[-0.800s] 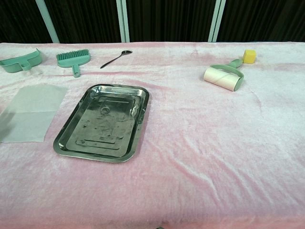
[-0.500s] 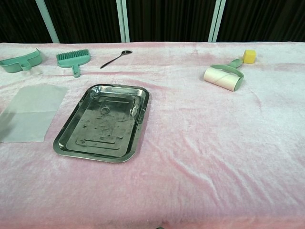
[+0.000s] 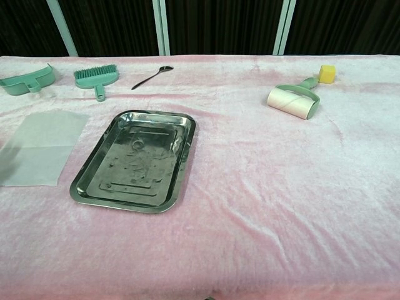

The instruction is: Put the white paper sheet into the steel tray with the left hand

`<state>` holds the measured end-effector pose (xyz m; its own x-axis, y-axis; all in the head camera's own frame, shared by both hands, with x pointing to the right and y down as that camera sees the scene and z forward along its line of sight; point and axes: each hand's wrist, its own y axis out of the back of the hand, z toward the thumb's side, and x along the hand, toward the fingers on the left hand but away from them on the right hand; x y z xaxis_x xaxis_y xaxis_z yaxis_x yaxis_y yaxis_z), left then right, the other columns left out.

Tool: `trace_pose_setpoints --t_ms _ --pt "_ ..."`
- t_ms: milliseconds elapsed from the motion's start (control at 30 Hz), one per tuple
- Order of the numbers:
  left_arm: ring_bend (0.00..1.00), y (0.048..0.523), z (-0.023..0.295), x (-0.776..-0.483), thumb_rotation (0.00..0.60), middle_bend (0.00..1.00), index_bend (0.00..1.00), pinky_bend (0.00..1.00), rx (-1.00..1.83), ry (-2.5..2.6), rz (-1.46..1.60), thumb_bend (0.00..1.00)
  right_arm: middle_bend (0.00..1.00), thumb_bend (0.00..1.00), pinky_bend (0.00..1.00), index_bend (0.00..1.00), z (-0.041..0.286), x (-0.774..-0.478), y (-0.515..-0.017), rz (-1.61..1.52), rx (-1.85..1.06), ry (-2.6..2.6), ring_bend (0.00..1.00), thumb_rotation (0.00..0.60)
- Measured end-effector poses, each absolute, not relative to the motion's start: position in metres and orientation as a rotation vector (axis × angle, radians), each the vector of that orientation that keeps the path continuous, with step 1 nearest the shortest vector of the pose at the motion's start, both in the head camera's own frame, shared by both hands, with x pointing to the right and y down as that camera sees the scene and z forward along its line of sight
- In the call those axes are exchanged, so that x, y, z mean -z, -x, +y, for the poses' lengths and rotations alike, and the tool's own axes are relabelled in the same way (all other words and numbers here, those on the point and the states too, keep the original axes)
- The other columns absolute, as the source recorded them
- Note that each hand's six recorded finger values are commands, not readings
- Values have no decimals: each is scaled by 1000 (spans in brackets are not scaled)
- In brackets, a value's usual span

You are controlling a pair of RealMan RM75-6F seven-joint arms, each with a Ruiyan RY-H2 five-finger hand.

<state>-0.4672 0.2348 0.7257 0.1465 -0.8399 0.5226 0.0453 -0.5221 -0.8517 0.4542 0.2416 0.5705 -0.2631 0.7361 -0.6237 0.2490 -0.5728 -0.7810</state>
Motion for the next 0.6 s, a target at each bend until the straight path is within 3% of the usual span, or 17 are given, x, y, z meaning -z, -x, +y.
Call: trace_pose_setpoints --t_ms 300,600 --pt "0 468 236 -727 600 121 576 0 1483 1666 765 363 19 268 155 60 242 -571 -454 -1194 -1899 1638 102 600" --pt "0 464 235 -728 600 139 609 0 1477 1669 762 444 19 268 155 60 243 -571 -455 -1196 -1913 1639 102 600"
